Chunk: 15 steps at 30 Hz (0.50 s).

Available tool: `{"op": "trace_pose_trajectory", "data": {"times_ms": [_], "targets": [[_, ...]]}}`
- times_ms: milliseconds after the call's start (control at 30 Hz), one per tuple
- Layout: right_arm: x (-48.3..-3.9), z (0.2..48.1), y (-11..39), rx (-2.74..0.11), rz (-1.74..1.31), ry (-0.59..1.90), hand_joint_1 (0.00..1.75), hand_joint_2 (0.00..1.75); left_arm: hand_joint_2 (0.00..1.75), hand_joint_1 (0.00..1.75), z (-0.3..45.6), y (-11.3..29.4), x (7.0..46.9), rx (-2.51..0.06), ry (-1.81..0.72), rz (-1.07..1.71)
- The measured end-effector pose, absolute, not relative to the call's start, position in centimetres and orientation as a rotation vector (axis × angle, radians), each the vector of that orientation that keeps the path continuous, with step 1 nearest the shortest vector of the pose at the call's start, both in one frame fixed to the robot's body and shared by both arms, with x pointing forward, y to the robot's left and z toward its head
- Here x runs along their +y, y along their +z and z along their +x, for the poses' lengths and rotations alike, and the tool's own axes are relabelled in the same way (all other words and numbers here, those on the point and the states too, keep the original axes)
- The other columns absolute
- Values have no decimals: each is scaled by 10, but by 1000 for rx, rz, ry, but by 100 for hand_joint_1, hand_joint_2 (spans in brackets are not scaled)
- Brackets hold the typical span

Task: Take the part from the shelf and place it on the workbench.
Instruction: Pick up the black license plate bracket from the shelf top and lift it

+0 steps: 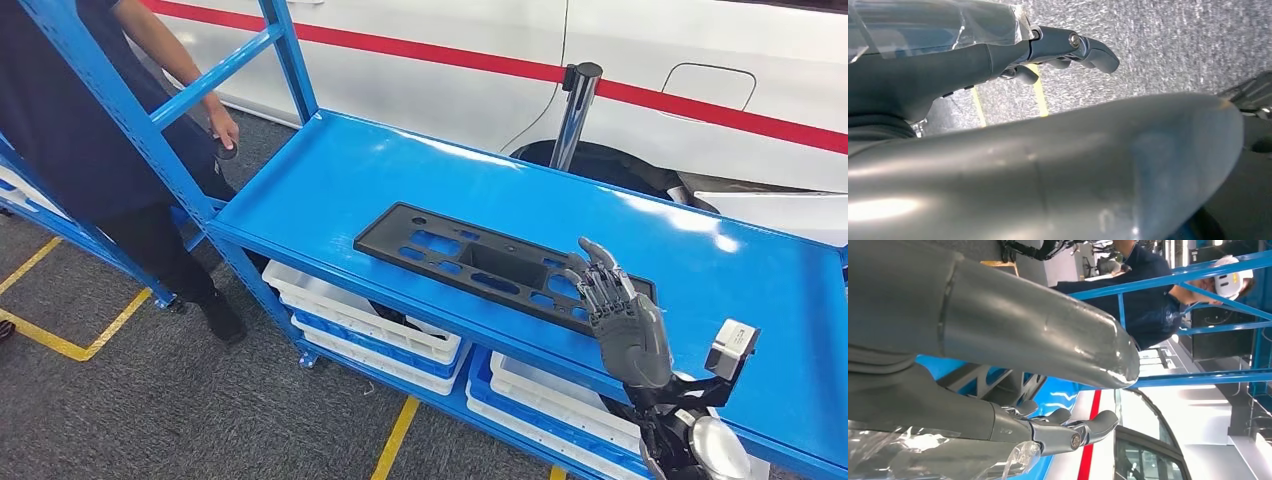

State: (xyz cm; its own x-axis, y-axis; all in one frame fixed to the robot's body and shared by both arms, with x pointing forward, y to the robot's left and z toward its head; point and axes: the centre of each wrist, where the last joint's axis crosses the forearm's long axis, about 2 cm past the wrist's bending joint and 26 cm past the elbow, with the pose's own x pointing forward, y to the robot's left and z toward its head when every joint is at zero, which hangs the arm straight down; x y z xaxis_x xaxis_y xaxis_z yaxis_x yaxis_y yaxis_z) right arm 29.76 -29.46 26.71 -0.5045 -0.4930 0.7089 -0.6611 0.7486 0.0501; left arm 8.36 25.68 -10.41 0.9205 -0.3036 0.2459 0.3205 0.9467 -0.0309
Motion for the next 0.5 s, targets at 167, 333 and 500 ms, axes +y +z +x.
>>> {"op": "trace_pose_trajectory", "data": {"times_ms": [167,333,500], "targets": [[-302,302,272,-2262,574,303,0,87,0,0,83,-105,271,-230,-329,-38],[-304,304,277,-2282,-157,338,0,175,0,0,83,-105,280,-230,-326,-2],[-291,298,280,-2305,-726,520,0,175,0,0,83,-105,283,-239,-335,12]]}}
